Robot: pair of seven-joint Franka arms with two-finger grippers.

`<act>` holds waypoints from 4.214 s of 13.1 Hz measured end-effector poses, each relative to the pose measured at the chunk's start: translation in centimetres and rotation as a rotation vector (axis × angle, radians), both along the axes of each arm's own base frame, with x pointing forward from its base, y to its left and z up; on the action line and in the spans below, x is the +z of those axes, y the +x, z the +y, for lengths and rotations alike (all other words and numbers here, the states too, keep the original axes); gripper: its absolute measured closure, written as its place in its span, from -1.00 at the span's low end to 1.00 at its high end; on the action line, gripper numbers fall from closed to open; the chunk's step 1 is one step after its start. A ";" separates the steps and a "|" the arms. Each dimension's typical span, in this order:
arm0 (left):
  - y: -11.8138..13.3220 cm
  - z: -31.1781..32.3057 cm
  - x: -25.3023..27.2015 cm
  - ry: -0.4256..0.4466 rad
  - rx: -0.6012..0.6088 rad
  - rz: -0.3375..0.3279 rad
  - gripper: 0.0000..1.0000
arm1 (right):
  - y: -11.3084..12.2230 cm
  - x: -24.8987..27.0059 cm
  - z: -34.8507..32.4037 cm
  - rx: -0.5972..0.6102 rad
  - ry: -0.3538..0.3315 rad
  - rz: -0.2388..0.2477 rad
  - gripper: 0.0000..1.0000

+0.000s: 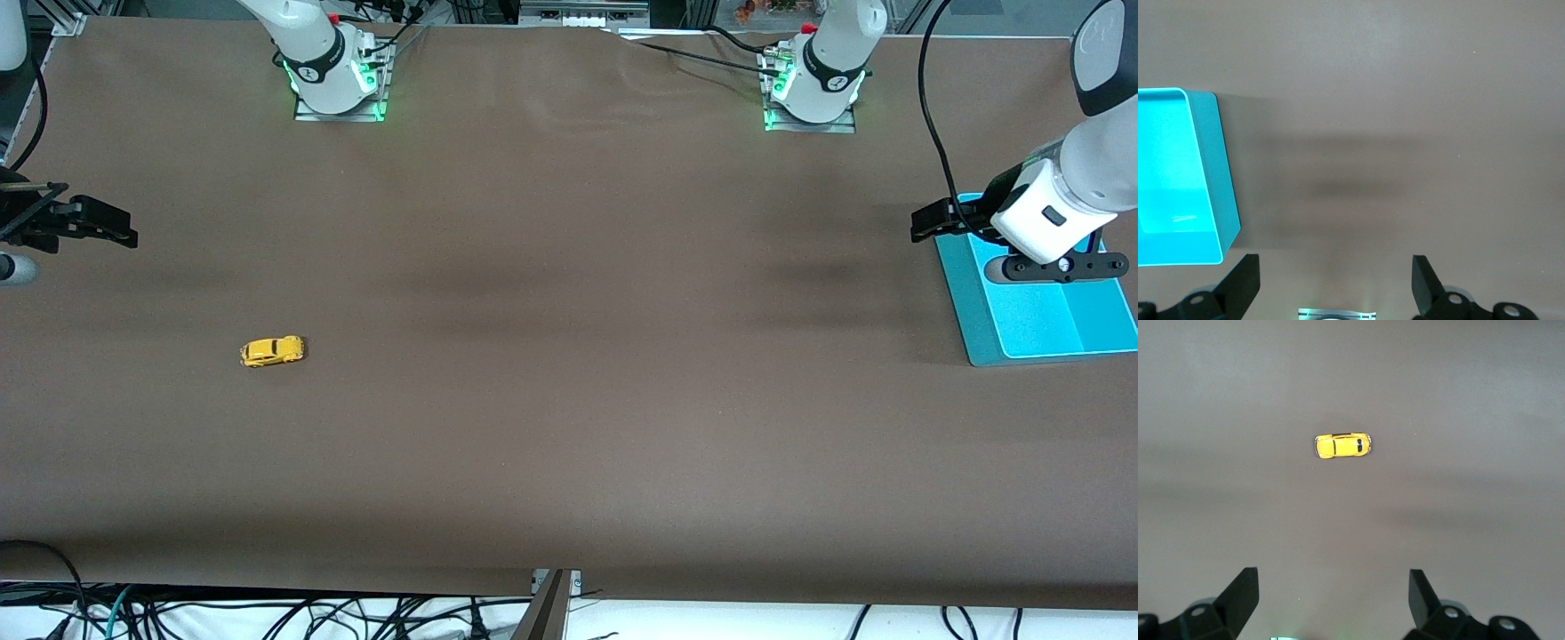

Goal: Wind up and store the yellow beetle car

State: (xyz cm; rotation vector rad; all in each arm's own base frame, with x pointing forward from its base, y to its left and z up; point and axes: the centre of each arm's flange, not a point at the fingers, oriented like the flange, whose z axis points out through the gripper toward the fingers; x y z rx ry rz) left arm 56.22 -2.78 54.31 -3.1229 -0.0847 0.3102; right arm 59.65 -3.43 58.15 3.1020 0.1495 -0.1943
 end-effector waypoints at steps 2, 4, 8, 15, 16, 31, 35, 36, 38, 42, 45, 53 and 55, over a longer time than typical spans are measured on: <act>0.0 0.0 -0.1 0.000 0.000 0.001 -1.00 | 0.1 -0.2 0.0 0.000 0.000 0.003 -0.99; 0.1 0.0 -0.2 0.000 0.000 0.004 -1.00 | 0.3 -0.8 0.3 0.005 0.001 0.014 -0.99; 0.2 0.1 -0.5 -0.001 0.001 0.009 -1.00 | 1.0 -2.5 2.4 0.041 0.003 0.040 -0.99; 0.4 0.1 -0.9 -0.001 0.002 0.016 -1.00 | 2.9 -8.9 5.5 0.214 0.030 0.147 -0.99; 0.4 0.1 -0.9 -0.001 0.002 0.016 -1.00 | 3.3 -10.1 5.4 0.279 0.043 0.161 -0.99; 0.4 0.0 -0.6 -0.005 0.000 0.008 -1.00 | 4.6 -31.7 2.3 1.293 0.133 0.030 -0.99; 0.5 -0.1 -0.5 -0.018 0.004 0.005 -1.00 | 3.3 -34.8 1.7 1.443 0.097 -0.027 -0.99; 0.5 -0.1 -0.4 -0.018 0.005 0.004 -1.00 | 2.8 -35.6 1.5 1.466 0.091 -0.035 -0.99; 0.5 -0.1 -0.4 -0.021 0.005 0.004 -1.00 | 2.0 -36.7 0.8 1.485 0.084 -0.043 -0.99; 0.5 -0.5 -0.4 -0.045 0.006 0.005 -1.00 | 1.3 -37.6 0.5 1.513 0.077 -0.051 -0.96; 0.5 -0.8 -0.4 -0.046 0.001 0.005 -1.00 | 1.2 -37.7 0.5 1.532 0.076 -0.051 -0.46; 0.5 0.9 -0.3 -0.050 0.008 0.003 -1.00 | 1.2 -37.6 1.0 1.483 0.080 -0.058 0.21; 0.5 1.1 -0.3 -0.051 0.005 0.003 -1.00 | 1.2 -37.6 2.7 1.456 0.091 -0.063 0.21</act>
